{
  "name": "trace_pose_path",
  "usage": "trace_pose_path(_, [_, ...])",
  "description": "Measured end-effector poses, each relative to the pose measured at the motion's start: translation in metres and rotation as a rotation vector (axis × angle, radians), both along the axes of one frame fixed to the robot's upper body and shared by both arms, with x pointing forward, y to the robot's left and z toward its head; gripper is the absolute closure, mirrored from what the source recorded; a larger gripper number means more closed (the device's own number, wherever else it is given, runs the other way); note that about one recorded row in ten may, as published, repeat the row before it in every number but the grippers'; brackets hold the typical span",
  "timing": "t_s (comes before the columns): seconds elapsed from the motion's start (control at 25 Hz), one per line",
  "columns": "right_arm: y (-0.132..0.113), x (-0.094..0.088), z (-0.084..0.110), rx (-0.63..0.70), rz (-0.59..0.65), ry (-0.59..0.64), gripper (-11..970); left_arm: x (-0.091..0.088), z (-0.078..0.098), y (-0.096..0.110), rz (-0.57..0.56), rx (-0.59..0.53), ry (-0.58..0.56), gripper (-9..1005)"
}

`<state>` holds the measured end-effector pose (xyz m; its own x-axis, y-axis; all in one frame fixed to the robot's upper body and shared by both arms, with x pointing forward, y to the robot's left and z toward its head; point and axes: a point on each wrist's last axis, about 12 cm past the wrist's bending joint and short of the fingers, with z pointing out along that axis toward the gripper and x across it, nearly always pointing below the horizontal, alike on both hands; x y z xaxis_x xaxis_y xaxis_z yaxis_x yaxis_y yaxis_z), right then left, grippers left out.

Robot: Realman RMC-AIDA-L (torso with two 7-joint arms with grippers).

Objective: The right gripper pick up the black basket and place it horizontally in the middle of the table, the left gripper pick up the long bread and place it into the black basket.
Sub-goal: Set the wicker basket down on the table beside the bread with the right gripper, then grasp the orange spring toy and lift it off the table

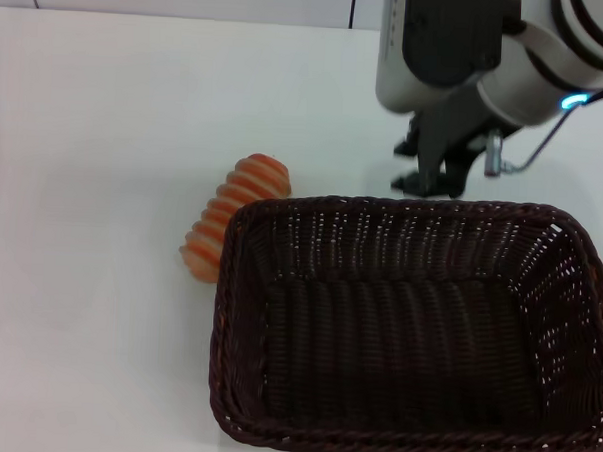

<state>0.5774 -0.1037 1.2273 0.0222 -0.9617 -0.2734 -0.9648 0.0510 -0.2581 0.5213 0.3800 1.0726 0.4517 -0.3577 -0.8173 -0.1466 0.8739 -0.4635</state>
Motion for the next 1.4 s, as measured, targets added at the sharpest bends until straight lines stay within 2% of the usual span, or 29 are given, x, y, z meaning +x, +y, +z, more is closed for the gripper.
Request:
trace_pose_path(0.12, [-0.003,0.007,0.008,0.058,-0.057,-0.095,640,-0.002,-0.001,0.001,0.001,0.000,0.004,184])
trace_pose_path(0.32, [-0.016,0.019,0.027,0.247,-0.150,-0.245,641,-0.003,-0.003,0.000,-0.006,0.005,0.014,185])
trace_pose_path(0.48, [-0.030,0.029,0.026,0.440,-0.223,-0.339,641,-0.002,-0.006,-0.004,-0.026,0.011,0.032,185])
trace_pose_path(0.76, [-0.056,0.045,-0.003,0.702,-0.370,-0.554,640,0.004,-0.006,-0.015,-0.090,0.034,0.046,187])
trace_pose_path(1.0, [-0.071,0.057,-0.038,0.810,-0.493,-0.664,641,0.008,-0.007,-0.026,-0.149,0.059,0.057,188])
trace_pose_path(1.2, [-0.076,0.069,-0.063,0.826,-0.619,-0.681,640,0.013,-0.003,-0.036,-0.192,0.076,0.044,188])
trace_pose_path(1.4, [-0.078,0.074,-0.064,0.888,-0.728,-0.665,641,0.015,-0.001,-0.040,-0.212,0.082,0.030,189])
